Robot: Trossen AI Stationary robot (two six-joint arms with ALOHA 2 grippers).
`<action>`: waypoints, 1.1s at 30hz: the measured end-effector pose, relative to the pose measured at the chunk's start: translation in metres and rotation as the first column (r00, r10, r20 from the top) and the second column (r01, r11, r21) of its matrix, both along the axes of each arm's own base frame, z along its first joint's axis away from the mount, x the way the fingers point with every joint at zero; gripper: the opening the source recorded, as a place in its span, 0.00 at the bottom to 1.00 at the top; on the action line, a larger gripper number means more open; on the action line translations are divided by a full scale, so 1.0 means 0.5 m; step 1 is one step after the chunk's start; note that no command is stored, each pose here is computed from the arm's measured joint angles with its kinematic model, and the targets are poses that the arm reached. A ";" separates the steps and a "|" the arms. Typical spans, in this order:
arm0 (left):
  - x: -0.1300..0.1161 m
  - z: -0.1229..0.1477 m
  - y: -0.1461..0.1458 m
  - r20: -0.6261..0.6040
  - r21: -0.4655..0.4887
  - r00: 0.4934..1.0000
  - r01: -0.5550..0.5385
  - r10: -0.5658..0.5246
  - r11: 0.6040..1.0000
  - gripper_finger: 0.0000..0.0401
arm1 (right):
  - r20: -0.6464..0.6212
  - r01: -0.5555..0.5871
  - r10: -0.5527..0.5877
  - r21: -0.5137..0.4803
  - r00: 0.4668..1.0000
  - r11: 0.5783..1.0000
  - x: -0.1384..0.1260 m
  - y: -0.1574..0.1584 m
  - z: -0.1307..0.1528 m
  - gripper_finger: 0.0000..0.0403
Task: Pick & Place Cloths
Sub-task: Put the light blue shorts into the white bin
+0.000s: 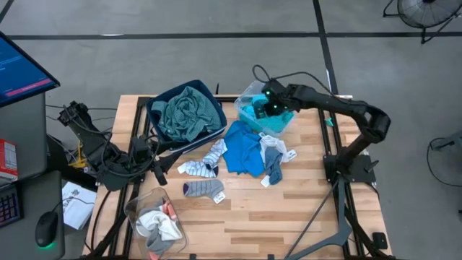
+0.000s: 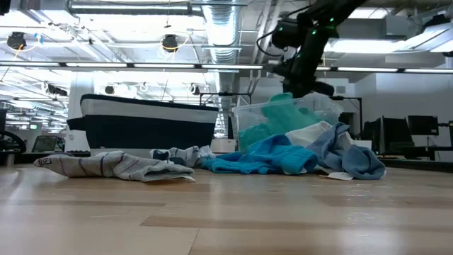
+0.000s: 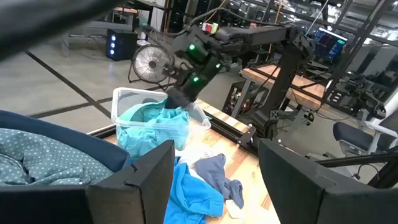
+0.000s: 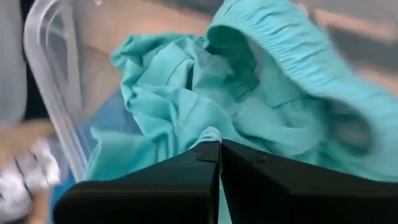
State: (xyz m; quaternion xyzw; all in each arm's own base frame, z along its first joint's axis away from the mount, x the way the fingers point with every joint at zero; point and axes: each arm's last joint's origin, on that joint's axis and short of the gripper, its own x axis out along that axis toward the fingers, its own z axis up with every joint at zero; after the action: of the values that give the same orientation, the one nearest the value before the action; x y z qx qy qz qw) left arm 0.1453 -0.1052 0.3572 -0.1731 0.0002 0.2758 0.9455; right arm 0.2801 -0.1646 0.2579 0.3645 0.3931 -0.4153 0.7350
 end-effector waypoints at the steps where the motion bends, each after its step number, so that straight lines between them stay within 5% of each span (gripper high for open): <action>1: 0.000 0.000 0.000 0.000 0.000 1.000 0.000 0.000 1.000 0.53 | 0.005 0.043 -0.043 0.025 0.999 0.999 0.008 -0.002 -0.011 0.00; 10: 0.000 0.000 0.000 0.000 0.002 1.000 -0.001 0.001 1.000 0.53 | -0.042 0.357 -0.356 0.197 0.933 0.913 0.062 -0.013 -0.128 0.00; 19: 0.000 0.000 0.000 0.000 -0.001 1.000 0.003 -0.003 1.000 0.53 | -0.009 0.521 -0.538 0.266 0.843 0.811 0.069 -0.043 -0.158 0.01; 24: 0.000 0.000 -0.001 -0.004 -0.004 1.000 0.014 -0.014 1.000 0.53 | 0.009 0.482 -0.494 0.205 0.869 0.852 0.054 -0.047 -0.132 0.01; 33: 0.000 0.000 0.000 -0.003 0.000 1.000 0.005 -0.005 1.000 0.53 | 0.103 0.599 -0.606 0.087 0.789 0.796 -0.022 -0.062 -0.026 0.00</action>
State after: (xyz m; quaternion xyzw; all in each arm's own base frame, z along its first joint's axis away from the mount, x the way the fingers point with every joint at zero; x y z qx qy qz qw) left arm 0.1455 -0.1053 0.3571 -0.1725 0.0020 0.2735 0.9463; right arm 0.2692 -0.1956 0.2448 0.5144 0.2197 -0.5940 0.5782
